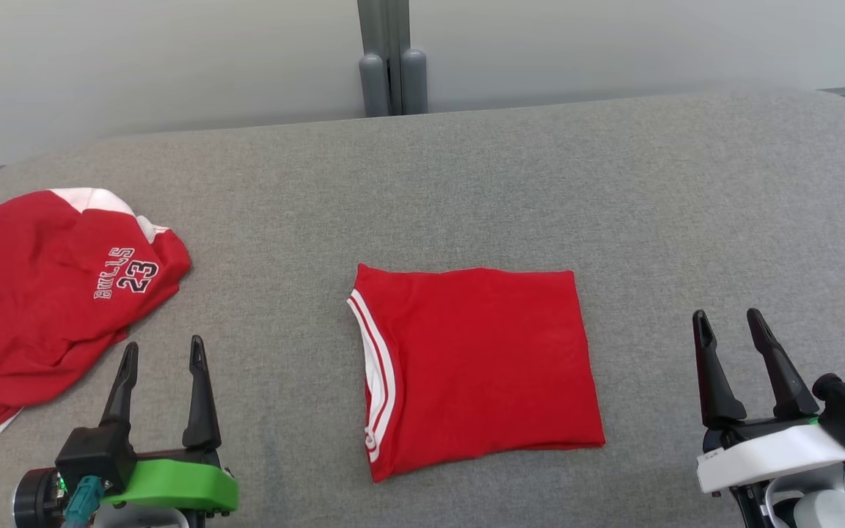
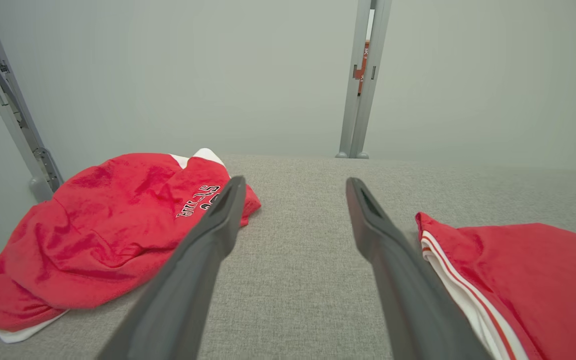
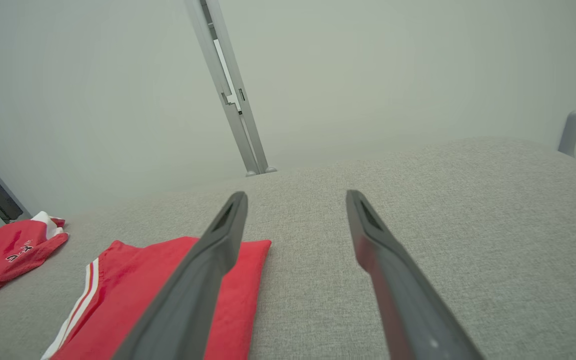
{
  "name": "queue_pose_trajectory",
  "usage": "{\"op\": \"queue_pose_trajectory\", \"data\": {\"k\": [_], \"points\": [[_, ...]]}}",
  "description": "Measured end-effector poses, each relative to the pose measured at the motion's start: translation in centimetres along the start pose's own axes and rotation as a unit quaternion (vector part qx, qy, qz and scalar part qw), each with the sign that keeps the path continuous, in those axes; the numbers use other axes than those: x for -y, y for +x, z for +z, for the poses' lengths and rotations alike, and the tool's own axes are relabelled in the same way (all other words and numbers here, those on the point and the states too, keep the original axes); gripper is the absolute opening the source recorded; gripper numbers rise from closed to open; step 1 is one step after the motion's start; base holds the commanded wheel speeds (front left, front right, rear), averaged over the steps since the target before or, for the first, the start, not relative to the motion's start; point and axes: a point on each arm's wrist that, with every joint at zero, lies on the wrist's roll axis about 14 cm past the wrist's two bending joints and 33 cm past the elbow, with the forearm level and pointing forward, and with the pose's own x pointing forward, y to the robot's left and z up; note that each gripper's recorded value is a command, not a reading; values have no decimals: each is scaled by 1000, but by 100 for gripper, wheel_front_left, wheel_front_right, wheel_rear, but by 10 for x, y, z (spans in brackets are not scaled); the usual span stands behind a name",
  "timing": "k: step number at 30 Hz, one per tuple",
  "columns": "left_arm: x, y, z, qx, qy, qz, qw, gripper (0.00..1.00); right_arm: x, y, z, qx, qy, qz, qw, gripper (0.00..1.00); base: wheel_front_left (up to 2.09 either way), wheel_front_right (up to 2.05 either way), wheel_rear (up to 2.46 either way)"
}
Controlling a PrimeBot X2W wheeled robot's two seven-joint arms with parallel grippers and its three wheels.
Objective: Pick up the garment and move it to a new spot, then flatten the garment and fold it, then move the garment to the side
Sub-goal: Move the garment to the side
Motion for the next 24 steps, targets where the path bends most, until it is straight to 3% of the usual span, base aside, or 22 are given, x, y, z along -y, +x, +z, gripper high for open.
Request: {"op": "queue_pose_trajectory", "data": {"k": [24], "points": [[-2,-14,-5,-10,17,3,1000,100,-5,-4,-15,-24,-24,9,999,100,0,0,0]]}}
